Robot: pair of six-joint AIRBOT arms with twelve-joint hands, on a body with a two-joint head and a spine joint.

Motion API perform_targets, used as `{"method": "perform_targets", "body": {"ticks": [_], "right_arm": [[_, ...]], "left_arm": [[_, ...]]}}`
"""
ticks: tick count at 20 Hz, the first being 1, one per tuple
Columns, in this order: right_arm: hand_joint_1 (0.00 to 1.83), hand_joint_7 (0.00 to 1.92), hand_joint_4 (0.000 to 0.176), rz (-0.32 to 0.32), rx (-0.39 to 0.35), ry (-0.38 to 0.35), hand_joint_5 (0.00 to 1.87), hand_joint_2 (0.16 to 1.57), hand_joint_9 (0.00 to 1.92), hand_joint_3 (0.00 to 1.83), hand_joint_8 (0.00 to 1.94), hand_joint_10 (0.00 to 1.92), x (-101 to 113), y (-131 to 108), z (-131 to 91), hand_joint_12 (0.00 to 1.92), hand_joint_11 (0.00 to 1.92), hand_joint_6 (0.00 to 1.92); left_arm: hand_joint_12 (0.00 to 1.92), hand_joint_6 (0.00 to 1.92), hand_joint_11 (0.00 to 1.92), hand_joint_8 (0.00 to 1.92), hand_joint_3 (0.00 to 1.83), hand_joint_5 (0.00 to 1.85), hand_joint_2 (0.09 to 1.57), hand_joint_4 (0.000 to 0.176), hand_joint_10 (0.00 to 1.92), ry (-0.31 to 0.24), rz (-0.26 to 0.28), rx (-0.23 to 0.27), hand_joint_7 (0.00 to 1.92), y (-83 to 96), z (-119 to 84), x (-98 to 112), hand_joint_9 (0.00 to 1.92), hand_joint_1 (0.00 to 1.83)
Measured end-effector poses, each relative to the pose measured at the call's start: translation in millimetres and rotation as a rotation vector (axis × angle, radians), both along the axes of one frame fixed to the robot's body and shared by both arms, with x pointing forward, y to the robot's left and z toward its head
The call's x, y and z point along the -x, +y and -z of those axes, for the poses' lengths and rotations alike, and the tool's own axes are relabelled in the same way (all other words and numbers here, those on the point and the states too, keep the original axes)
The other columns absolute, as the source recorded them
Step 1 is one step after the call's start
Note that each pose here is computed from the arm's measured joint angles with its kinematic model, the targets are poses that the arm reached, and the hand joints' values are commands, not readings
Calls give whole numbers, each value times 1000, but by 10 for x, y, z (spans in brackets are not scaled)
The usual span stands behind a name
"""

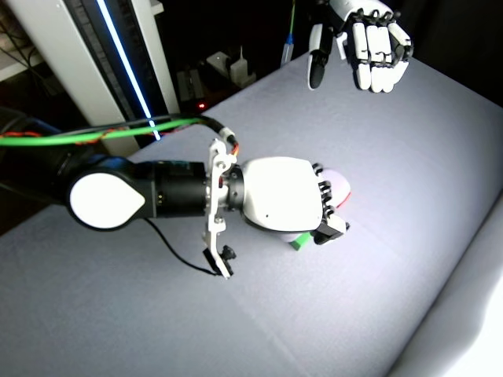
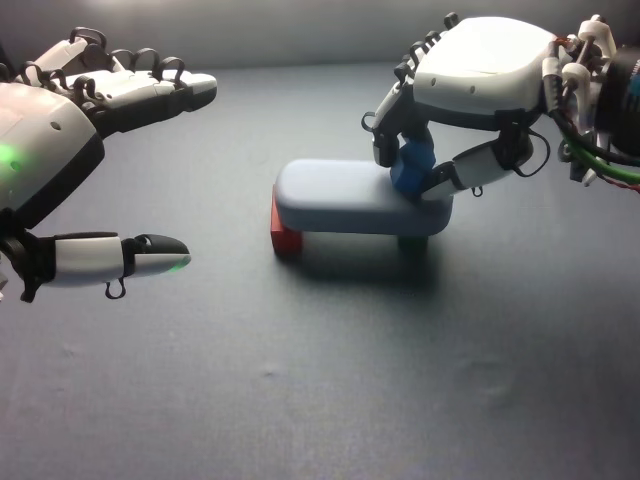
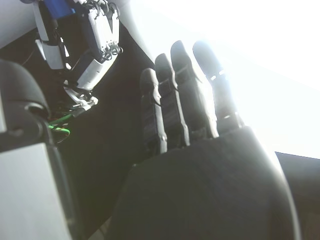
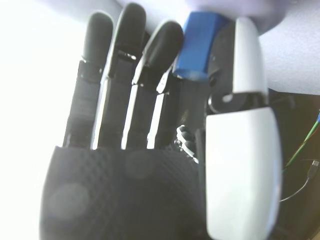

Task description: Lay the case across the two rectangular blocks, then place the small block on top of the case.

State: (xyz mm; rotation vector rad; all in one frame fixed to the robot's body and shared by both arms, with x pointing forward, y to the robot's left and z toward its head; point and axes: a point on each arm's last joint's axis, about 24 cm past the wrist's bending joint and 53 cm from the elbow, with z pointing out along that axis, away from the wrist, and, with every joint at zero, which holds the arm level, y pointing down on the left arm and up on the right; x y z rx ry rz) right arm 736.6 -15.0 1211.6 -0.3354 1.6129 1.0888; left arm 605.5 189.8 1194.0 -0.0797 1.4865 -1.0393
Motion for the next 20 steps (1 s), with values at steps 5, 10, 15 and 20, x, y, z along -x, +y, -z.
{"method": "perform_targets", "body": {"ticks": [5,10,15,20], "right_arm": [[1155,954,0,6,2,3,1003,1094,990,0,494,248,-16,-11,8,1221,582,934],[1133,1039,0,20,5,10,995,1099,970,1,53,196,-51,-40,23,1222,535,949],[1089,996,0,30,16,12,901,1006,951,1,0,165,-74,-62,45,1185,551,54],[1083,960,0,33,18,14,883,1006,907,0,2,138,-81,-69,52,1216,477,13]], "left_arm": [[1256,2,7,0,0,436,894,0,3,1,0,2,445,0,0,0,467,1015],[1254,1,0,3,2,430,902,0,5,2,1,3,451,-2,1,1,473,1026],[1261,0,10,1,2,418,905,0,8,3,2,5,449,-4,0,1,484,1023],[1260,5,43,2,0,440,898,0,9,1,4,7,456,-9,-10,1,494,1019]]}}
